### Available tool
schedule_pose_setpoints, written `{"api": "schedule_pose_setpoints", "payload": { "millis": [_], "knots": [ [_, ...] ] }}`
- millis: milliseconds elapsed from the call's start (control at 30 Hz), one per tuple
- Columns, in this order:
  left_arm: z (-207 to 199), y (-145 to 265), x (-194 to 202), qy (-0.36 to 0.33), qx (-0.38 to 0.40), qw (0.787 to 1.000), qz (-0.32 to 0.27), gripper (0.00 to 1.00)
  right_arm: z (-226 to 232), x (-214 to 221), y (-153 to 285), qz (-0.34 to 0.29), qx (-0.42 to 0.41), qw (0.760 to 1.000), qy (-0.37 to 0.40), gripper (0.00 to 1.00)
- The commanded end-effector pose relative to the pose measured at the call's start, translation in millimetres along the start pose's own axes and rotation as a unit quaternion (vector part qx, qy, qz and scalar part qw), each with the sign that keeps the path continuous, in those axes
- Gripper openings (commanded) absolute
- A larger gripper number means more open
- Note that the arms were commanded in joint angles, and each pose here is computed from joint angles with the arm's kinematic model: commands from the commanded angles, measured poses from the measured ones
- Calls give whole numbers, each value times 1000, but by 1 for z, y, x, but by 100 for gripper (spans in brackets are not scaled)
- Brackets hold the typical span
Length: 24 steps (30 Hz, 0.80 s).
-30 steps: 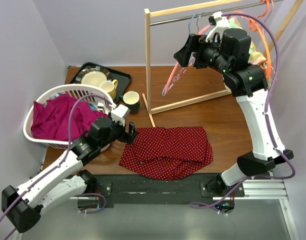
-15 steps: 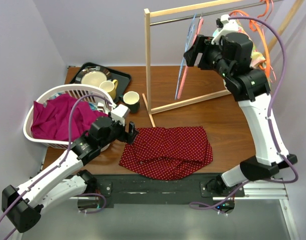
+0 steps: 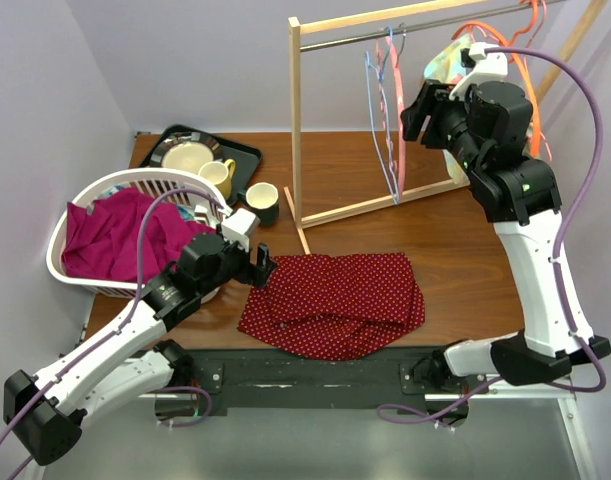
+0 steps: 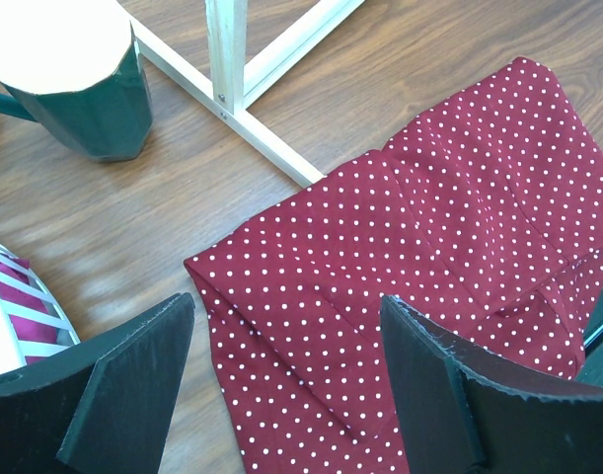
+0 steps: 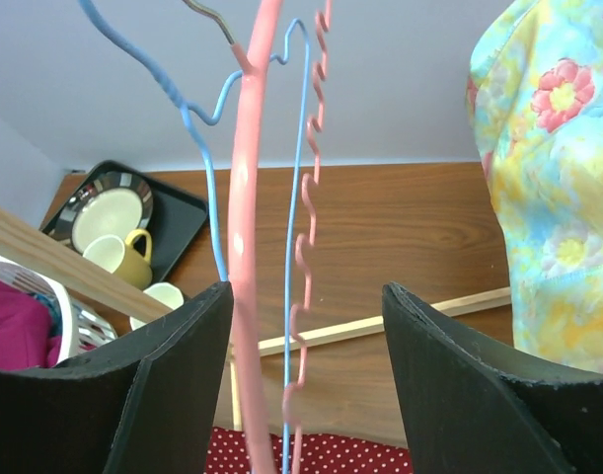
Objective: Place the skirt on the hanger
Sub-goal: Grab a hanger with the right arm
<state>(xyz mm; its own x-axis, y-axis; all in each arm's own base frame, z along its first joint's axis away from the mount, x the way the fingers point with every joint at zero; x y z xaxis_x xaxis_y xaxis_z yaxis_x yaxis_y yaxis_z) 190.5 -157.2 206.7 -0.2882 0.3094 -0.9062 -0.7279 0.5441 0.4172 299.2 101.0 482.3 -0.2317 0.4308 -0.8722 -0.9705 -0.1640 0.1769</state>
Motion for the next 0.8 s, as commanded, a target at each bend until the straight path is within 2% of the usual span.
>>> {"api": "schedule_pose_setpoints", "payload": {
  "millis": [0,300,400,433,667,767],
  "knots": [
    [3,1,-9,-5,-6,1000,-25,81,6,-7,-3,-12,-21,1000,10,65],
    [3,1,-10,-5,-5,1000,-25,81,10,-11,-9,-14,-30,999,17,65],
    [3,1,-10,-5,-5,1000,-25,81,6,-8,-17,-9,-19,999,26,57],
    [3,2,-10,-5,-5,1000,-25,81,4,-8,-20,-9,-14,999,27,49],
    [2,1,-10,-5,-3,1000,-25,81,0,-3,-35,1,-12,999,52,33],
    [2,1,-10,-5,-3,1000,-26,81,2,-6,-36,-3,-23,997,67,19]
  ]
}}
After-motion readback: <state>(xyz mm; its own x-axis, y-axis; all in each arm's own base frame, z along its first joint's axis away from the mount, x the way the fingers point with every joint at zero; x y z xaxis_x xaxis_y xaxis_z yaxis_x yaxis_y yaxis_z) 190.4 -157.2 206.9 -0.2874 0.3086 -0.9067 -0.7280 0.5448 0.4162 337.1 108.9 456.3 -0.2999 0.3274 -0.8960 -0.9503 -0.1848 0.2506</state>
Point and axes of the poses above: each gripper's point midway between its finger pads, its own y axis back along the fingers, its own z axis along the line the jaws close on, x = y × z, the point moved 6 cm from there along y, back along the fingers, and after that the axes turned 15 degrees about -y, right-handed, at the moved point
